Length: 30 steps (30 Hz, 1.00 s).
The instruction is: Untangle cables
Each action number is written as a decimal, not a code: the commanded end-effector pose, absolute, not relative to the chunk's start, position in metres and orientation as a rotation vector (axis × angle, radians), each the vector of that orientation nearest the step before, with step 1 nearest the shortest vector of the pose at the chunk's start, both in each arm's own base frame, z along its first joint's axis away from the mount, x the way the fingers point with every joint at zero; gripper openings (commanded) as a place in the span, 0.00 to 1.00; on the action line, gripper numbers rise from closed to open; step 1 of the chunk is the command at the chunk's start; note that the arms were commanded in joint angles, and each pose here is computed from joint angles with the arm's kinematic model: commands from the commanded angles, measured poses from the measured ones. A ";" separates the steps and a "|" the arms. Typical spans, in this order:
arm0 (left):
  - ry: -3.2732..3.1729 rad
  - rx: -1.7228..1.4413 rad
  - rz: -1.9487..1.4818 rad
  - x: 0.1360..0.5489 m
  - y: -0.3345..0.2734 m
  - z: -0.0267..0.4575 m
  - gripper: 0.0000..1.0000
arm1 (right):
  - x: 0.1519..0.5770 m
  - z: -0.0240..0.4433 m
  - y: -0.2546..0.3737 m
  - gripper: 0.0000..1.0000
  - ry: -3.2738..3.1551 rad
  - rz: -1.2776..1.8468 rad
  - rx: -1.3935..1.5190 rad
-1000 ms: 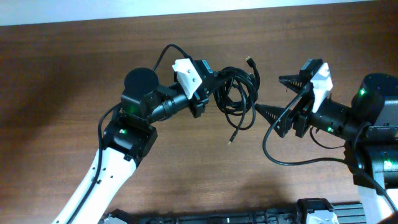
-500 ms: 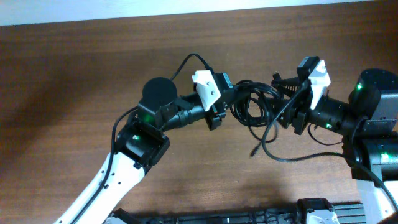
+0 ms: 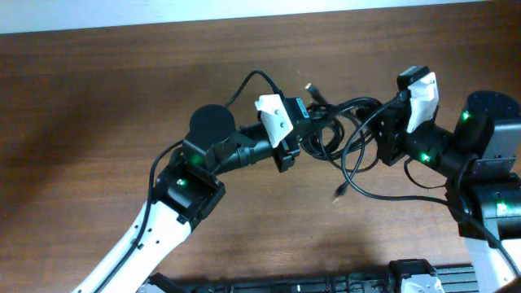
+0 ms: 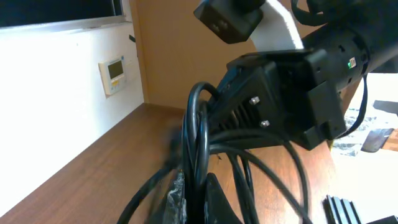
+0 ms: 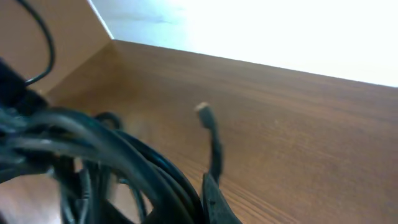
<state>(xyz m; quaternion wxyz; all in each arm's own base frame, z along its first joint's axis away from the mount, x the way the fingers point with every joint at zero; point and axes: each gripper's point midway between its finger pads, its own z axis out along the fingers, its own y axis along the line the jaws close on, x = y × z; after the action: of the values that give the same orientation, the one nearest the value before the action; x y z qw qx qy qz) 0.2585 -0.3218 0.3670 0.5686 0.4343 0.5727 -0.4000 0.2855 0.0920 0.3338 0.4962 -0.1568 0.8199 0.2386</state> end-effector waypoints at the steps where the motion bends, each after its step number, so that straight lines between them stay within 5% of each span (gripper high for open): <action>1: 1.201 0.966 -0.904 0.233 -0.295 0.426 0.00 | 0.310 0.321 0.026 0.04 2.062 0.254 -0.033; 6: 1.222 0.887 -0.826 0.233 -0.276 0.438 0.01 | 0.310 0.319 0.019 0.04 2.068 0.230 0.016; 14: 1.304 0.793 -0.736 0.242 -0.257 0.436 0.21 | 0.308 0.324 0.028 0.04 2.049 0.280 -0.018; 16: 1.336 0.795 -0.733 0.243 -0.257 0.429 0.40 | 0.306 0.331 0.035 0.04 2.024 0.313 -0.060; 22: 1.471 0.652 -0.710 0.261 -0.244 0.415 0.59 | 0.276 0.366 0.092 0.04 1.806 0.487 -0.528; 30: 1.556 0.551 -0.830 0.267 -0.218 0.412 0.63 | 0.229 0.403 0.133 0.04 1.509 0.641 -0.866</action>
<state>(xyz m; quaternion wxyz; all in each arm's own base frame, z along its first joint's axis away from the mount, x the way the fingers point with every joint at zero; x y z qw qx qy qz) 0.2702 -0.2334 0.4011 0.6124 0.2570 0.6750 -0.3214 0.2561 0.1113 0.3838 0.5857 -0.2924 0.7180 0.2365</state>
